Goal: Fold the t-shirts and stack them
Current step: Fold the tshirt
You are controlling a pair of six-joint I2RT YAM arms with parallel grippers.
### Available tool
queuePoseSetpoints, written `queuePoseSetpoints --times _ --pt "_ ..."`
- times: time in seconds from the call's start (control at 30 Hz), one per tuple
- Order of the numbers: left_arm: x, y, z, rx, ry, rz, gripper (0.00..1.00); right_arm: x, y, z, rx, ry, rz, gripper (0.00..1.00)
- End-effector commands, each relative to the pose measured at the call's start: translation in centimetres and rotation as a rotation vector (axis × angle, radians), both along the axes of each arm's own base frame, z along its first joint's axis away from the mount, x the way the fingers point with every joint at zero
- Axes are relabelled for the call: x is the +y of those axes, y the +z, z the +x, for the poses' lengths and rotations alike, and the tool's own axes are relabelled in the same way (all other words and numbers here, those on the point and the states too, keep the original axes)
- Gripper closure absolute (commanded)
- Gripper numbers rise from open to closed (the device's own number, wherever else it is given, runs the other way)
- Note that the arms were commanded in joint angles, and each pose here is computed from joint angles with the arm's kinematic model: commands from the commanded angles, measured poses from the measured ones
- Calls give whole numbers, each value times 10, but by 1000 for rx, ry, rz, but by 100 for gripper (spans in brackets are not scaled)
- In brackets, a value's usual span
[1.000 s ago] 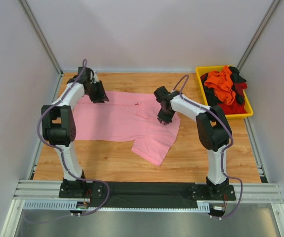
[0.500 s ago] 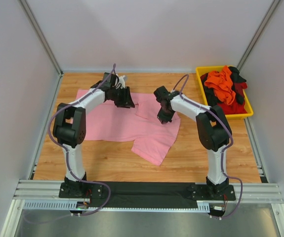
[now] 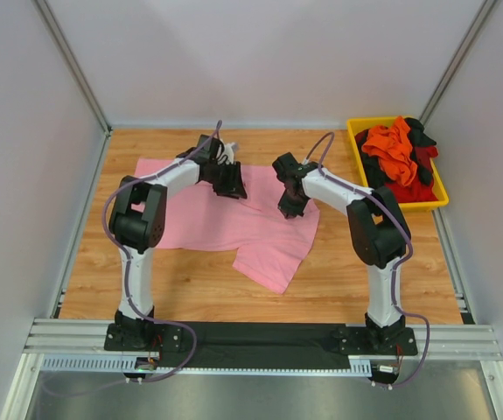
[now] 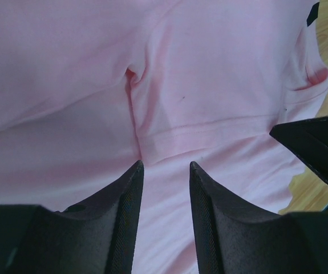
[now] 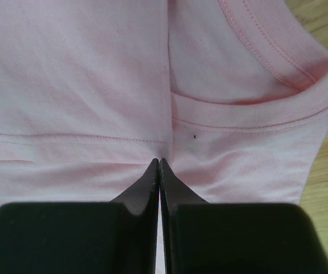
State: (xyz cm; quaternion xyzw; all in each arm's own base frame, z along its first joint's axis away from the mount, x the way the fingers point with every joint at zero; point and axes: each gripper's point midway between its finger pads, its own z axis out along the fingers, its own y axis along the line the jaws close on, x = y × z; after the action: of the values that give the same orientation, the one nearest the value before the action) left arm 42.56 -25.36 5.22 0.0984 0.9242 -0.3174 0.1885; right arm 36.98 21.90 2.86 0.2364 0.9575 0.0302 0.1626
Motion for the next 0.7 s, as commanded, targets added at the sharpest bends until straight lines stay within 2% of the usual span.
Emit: queuePoseSetpoints --times 0.0,0.1,0.23,0.47,0.67 --pt "-10 8 12 -60 -27 -5 55 1 18 7 -64 3 15 100" --pt "-8 1 13 -54 -22 26 56 1 15 7 -48 14 11 98" --pt "-11 -6 14 -44 -23 27 57 1 13 7 -43 13 2 88" --pt "-17 -15 11 -28 -35 37 58 1 9 6 -32 7 4 86" --pt "-19 -10 14 -32 -36 31 63 -2 8 2 -16 -3 -10 82"
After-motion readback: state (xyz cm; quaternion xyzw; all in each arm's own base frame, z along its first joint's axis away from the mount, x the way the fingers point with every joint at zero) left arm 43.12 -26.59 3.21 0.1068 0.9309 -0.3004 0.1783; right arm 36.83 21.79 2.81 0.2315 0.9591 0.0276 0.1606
